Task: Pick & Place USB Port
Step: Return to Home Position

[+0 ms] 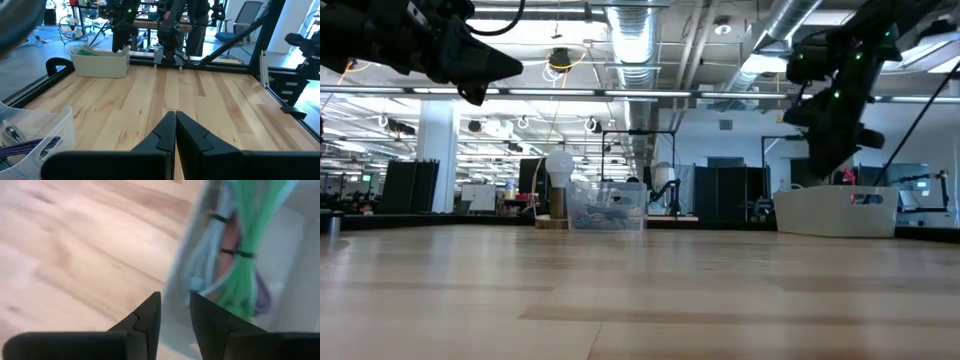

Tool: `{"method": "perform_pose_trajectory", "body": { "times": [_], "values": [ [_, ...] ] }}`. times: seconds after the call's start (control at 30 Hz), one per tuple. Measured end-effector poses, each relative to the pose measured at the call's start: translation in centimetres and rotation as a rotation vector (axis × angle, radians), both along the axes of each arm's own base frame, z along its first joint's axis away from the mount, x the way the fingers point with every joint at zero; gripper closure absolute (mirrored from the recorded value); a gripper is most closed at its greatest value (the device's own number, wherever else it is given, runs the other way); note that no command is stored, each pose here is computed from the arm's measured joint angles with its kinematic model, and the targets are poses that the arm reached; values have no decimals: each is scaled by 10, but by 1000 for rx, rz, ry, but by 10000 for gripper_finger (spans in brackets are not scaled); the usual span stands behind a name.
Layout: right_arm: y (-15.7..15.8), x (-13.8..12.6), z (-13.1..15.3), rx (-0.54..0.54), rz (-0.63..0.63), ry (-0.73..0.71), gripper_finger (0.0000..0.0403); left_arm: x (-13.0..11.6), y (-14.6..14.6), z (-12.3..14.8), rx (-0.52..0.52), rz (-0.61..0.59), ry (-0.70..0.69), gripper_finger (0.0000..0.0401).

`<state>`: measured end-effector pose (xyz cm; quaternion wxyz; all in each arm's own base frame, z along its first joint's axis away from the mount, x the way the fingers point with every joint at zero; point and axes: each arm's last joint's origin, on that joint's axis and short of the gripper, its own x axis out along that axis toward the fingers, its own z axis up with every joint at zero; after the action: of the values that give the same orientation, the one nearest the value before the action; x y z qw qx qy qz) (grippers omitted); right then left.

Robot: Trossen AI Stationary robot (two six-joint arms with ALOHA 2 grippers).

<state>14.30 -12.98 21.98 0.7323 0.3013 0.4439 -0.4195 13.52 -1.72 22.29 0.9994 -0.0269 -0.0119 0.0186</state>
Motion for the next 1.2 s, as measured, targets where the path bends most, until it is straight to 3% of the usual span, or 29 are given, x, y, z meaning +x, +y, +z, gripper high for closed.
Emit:
{"method": "perform_pose_trajectory", "body": {
  "times": [0.27,0.63,0.77,1.0,1.2],
  "values": [
    [26,21,25,-126,220,-230,305,0,0,1,-2,0,-11,389],
    [67,46,77,-457,547,-645,305,0,0,2,-37,-1,-19,389],
    [78,51,84,-538,658,-678,305,0,0,2,-52,-2,-26,389],
    [97,55,84,-575,809,-668,305,-2,0,7,133,8,-65,389],
    [109,54,88,-602,883,-705,305,-9,2,11,176,14,-91,389]
  ]
}}
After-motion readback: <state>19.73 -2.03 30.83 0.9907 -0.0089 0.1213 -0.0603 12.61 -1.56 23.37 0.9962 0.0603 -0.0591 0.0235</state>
